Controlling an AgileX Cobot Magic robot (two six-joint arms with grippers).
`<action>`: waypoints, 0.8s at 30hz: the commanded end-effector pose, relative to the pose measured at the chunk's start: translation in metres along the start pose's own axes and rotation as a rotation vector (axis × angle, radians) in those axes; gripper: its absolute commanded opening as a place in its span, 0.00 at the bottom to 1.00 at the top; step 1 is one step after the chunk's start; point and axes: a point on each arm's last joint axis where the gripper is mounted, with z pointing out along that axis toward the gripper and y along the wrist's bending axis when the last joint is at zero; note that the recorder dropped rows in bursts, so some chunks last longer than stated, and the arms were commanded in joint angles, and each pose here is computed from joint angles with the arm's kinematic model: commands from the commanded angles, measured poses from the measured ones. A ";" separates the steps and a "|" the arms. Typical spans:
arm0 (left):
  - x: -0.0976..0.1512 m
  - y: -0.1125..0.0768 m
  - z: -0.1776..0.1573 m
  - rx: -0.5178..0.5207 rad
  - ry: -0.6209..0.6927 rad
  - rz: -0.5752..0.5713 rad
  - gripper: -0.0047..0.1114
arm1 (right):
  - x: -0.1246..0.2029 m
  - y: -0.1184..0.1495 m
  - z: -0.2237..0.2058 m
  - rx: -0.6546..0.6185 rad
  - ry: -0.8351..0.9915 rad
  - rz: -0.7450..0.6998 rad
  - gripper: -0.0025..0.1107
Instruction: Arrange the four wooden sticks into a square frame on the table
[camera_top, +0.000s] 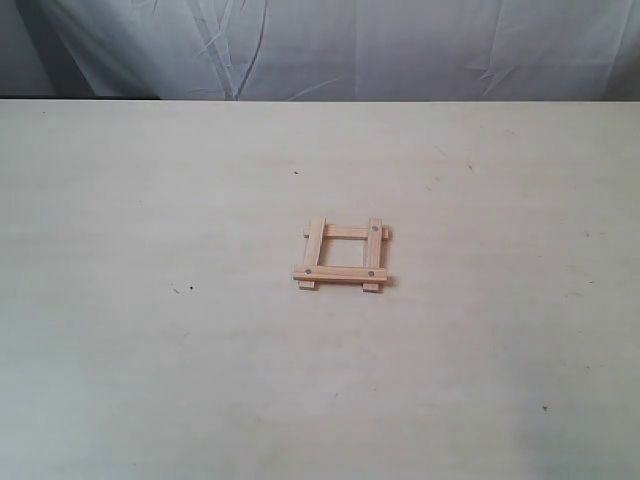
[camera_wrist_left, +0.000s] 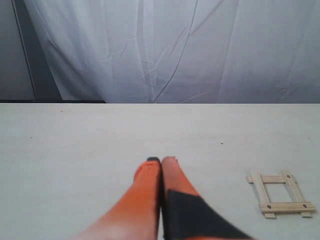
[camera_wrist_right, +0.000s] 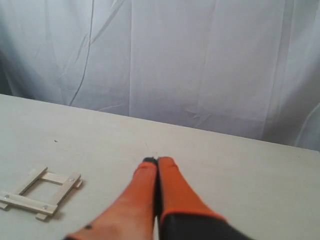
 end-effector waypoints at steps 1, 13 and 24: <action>0.001 0.001 -0.001 -0.003 -0.005 0.005 0.04 | 0.007 -0.002 0.000 0.024 0.049 -0.034 0.02; 0.001 0.001 -0.001 -0.004 -0.005 0.006 0.04 | 0.012 -0.015 0.002 0.170 0.055 0.102 0.02; 0.001 0.001 -0.001 -0.004 -0.005 0.006 0.04 | 0.059 -0.014 0.025 0.171 0.069 0.112 0.02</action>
